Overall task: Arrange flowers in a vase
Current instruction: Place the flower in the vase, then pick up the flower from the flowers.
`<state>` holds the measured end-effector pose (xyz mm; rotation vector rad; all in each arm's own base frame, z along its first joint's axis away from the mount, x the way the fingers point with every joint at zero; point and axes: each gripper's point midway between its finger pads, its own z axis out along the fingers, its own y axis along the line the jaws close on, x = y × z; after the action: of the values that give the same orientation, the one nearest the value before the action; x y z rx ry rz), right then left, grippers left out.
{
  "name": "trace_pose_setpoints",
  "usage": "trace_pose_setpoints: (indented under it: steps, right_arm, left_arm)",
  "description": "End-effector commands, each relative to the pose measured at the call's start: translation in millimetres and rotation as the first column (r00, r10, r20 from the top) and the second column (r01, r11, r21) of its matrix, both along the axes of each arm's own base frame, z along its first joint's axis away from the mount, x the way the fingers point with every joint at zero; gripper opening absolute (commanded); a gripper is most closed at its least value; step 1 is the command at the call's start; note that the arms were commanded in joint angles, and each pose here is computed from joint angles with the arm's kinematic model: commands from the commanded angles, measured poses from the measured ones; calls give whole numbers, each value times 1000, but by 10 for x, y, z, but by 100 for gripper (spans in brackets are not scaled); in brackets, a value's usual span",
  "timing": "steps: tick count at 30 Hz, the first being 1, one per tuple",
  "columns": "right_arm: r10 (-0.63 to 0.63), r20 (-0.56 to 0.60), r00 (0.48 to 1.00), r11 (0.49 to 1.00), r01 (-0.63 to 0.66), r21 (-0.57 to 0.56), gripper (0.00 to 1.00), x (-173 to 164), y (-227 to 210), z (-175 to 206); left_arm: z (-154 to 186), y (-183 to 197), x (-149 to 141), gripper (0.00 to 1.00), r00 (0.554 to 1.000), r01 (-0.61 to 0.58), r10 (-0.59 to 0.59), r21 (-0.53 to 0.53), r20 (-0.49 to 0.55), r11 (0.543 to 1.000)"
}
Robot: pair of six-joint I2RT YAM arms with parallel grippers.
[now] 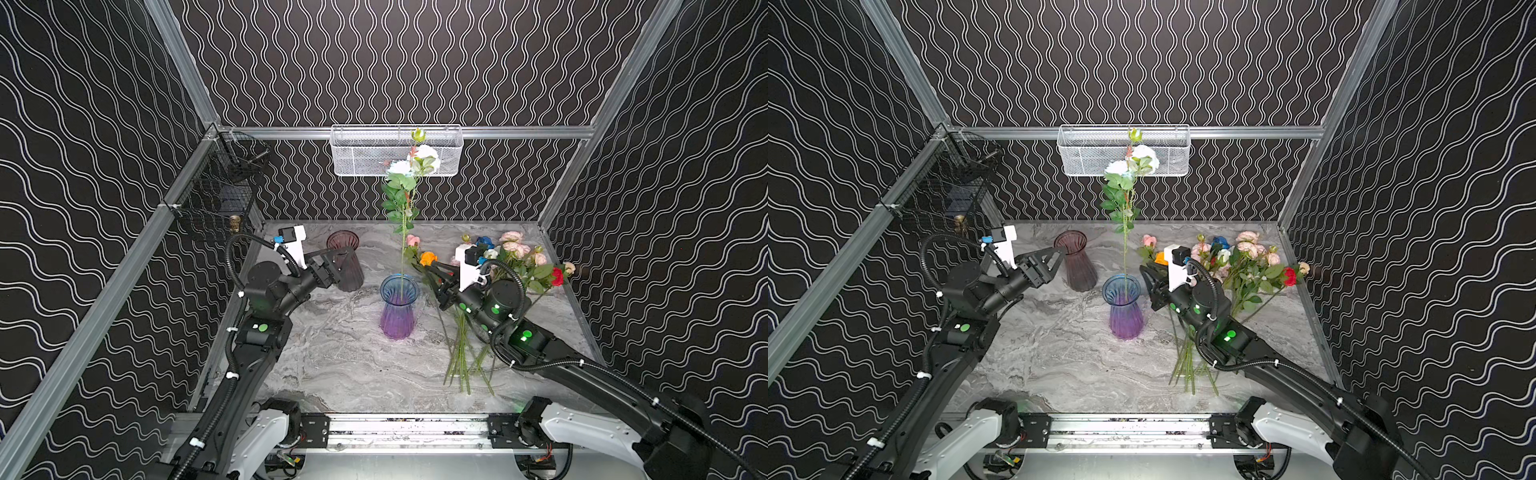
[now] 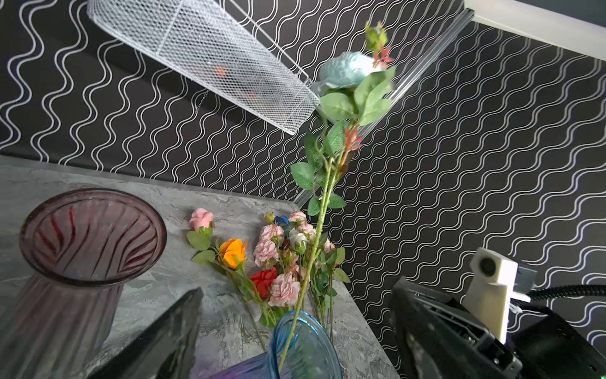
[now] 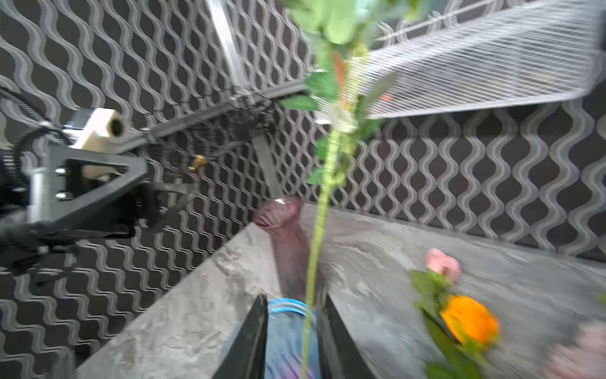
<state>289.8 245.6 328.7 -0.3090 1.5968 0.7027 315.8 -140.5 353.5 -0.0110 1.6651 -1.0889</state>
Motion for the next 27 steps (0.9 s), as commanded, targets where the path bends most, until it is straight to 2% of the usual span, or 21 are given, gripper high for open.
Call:
trace_pose_setpoints:
  steps: [1, 7, 13, 21, 24, 27]
  right_arm:
    - [-146, -161, 976, 987, 133, -88, 26, 130, -373, -453]
    - [-217, -372, 903, 976, 192, -103, 28, 146, -761, -1174]
    - [-277, -458, 844, 959, 217, -181, 27, 298, -785, -1582]
    - [-332, -504, 797, 934, 203, -295, 26, 528, -684, -1691]
    - [-337, -533, 776, 930, 188, -315, 26, 556, -652, -1764]
    - [-338, -529, 779, 927, 177, -331, 29, 596, -628, -1784]
  left_arm:
    - [-35, -111, 8, 92, 997, 59, -60, -31, -38, 998]
    - [-245, -260, 63, 90, 987, 96, -90, 42, -136, 994]
    - [-319, -181, 101, 90, 988, 37, -21, 104, -150, 994]
    - [-310, 197, 118, 92, 972, -180, 201, 166, -123, 970]
    - [-340, 357, 115, 92, 948, -265, 291, 190, -128, 945]
    - [-391, 538, 102, 93, 909, -350, 388, 228, -152, 909]
